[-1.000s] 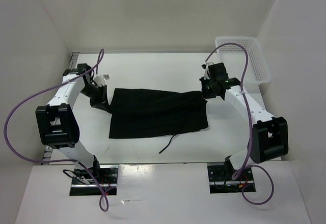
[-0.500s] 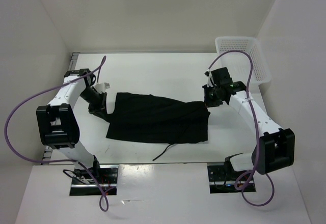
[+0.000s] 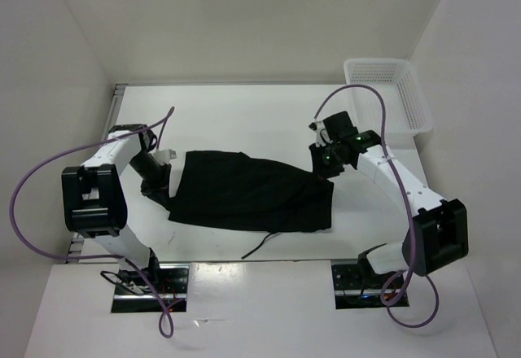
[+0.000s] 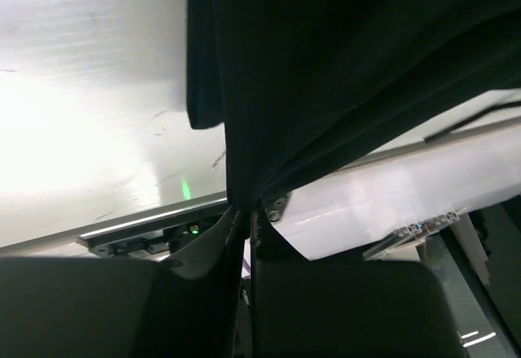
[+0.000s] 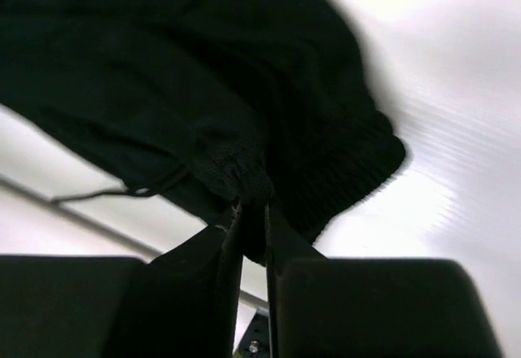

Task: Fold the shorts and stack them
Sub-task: Fold the shorts

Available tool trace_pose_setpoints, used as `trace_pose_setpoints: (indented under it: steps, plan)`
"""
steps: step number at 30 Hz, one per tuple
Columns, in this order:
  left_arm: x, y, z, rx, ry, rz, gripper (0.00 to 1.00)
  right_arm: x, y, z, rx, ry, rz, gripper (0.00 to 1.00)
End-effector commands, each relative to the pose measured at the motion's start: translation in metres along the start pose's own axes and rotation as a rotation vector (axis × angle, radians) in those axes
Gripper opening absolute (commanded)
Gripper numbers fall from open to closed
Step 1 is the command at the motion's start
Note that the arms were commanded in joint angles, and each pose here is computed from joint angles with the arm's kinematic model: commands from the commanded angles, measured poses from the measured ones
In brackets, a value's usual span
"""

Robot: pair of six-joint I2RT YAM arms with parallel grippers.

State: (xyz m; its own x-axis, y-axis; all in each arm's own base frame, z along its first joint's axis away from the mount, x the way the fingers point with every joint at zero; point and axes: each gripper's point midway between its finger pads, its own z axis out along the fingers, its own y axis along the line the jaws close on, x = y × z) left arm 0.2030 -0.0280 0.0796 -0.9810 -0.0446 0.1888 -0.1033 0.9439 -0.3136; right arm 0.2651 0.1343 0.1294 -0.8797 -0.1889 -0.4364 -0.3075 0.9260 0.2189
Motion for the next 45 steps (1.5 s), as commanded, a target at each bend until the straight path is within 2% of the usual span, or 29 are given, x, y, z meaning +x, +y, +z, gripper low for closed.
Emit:
trace_pose_setpoints:
  steps: [1, 2, 3, 5, 6, 7, 10, 15, 17, 18, 19, 20, 21, 22, 23, 26, 31, 36, 39, 41, 45]
  plan:
    - [-0.001, 0.015, 0.006, -0.074, 0.009, 0.004, 0.1, 0.008, 0.032, 0.002, -0.118, 0.05, -0.121, 0.21]
    - [-0.001, 0.018, 0.008, -0.084, 0.021, 0.001, 0.1, 0.01, 0.037, 0.002, -0.139, 0.054, -0.128, 0.26]
    - [0.0, 0.02, 0.01, -0.093, 0.023, 0.0, 0.1, 0.013, 0.043, 0.005, -0.158, 0.071, -0.148, 0.37]
    - [0.001, 0.023, 0.014, -0.102, 0.045, -0.005, 0.14, 0.013, 0.052, 0.004, -0.179, 0.068, -0.183, 0.47]
    - [0.004, 0.026, 0.016, -0.112, 0.056, -0.008, 0.15, 0.015, 0.058, 0.004, -0.188, 0.074, -0.202, 0.56]
    - [0.004, 0.026, 0.017, -0.111, 0.066, -0.01, 0.16, 0.015, 0.058, -0.002, -0.19, 0.06, -0.205, 0.59]
    - [0.005, 0.032, 0.02, -0.138, 0.078, -0.012, 0.19, 0.01, 0.067, -0.02, -0.218, -0.005, -0.239, 0.68]
    - [0.006, 0.033, 0.018, -0.145, 0.104, -0.018, 0.3, -0.005, 0.056, -0.037, -0.127, -0.112, -0.204, 0.68]
    - [0.0, 0.031, 0.011, -0.146, 0.095, -0.015, 0.31, -0.007, 0.047, -0.018, -0.069, -0.064, -0.141, 0.52]
    - [-0.019, 0.028, -0.002, -0.151, 0.028, 0.001, 0.33, -0.008, 0.042, -0.009, -0.033, -0.04, -0.112, 0.42]
    - [-0.03, 0.026, -0.01, -0.154, -0.012, 0.01, 0.34, -0.018, 0.031, -0.001, 0.037, -0.051, -0.084, 0.18]
    - [-0.041, 0.023, -0.017, -0.142, -0.043, 0.018, 0.36, -0.021, 0.025, 0.021, 0.079, -0.013, -0.054, 0.06]
    - [-0.057, 0.02, -0.023, -0.134, -0.092, 0.031, 0.38, -0.029, 0.024, 0.028, 0.103, -0.023, 0.002, 0.0]
    - [-0.072, 0.015, -0.021, -0.127, -0.105, 0.048, 0.39, -0.033, 0.02, 0.037, 0.126, -0.021, 0.026, 0.0]
    - [-0.097, 0.007, -0.031, -0.111, -0.172, 0.077, 0.39, -0.039, 0.019, 0.053, 0.137, -0.03, 0.044, 0.0]
    - [-0.13, -0.016, -0.021, -0.077, -0.215, 0.153, 0.4, -0.047, 0.012, 0.069, 0.173, -0.068, 0.097, 0.0]
    - [-0.145, -0.06, 0.019, -0.076, -0.194, 0.304, 0.4, -0.024, -0.006, 0.099, 0.26, 0.014, 0.143, 0.0]
    - [-0.149, -0.052, 0.058, -0.092, -0.119, 0.301, 0.42, 0.01, -0.006, 0.13, 0.233, 0.129, 0.17, 0.0]
    - [-0.151, -0.041, 0.078, -0.116, -0.082, 0.288, 0.42, 0.017, -0.007, 0.144, 0.229, 0.15, 0.172, 0.0]
    - [-0.159, -0.033, 0.086, -0.127, -0.074, 0.274, 0.42, 0.011, -0.016, 0.151, 0.263, 0.148, 0.169, 0.0]
    - [-0.183, -0.023, 0.095, -0.103, -0.083, 0.241, 0.42, -0.043, -0.032, 0.155, 0.306, 0.041, 0.154, 0.0]
